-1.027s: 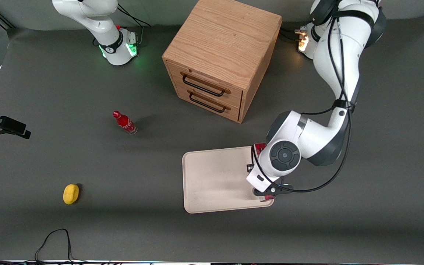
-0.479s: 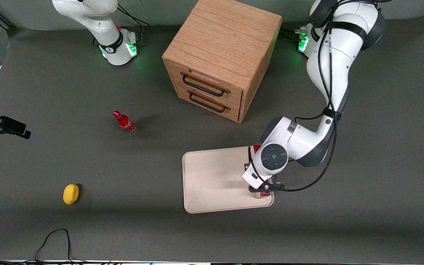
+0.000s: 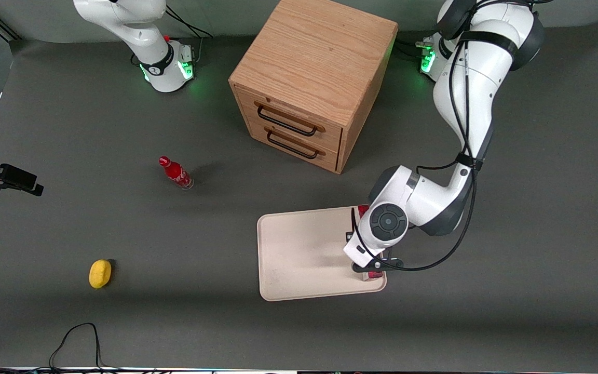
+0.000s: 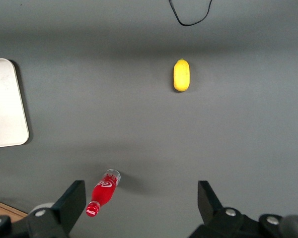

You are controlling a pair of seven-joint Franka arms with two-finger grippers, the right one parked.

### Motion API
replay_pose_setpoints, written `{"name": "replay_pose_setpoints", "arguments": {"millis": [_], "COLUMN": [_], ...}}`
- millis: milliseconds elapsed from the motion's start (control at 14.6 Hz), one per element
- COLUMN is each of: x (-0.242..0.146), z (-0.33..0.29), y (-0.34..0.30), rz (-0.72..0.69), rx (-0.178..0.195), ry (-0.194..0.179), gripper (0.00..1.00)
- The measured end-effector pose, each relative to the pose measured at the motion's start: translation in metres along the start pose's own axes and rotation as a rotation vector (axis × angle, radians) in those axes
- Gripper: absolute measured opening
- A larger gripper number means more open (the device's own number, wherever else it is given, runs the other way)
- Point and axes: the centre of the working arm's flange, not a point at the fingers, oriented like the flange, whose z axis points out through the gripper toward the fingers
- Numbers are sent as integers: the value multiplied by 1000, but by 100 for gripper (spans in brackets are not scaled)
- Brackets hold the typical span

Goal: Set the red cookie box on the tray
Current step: 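Lower the box onto the tray and open the left gripper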

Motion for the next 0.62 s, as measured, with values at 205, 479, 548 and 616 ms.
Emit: {"name": "replay_pose_setpoints", "arguments": {"millis": [205,479,548,616], "x": [6,6,5,4], "z": [-10,-27,-32,-38], "y": [-10,-12,-13,-14], "rz": [-16,-18,-18,-18], "rx": [-7,-9,-8,-3], "ry": [12,25,25,23], "gripper": [49,89,99,100]}}
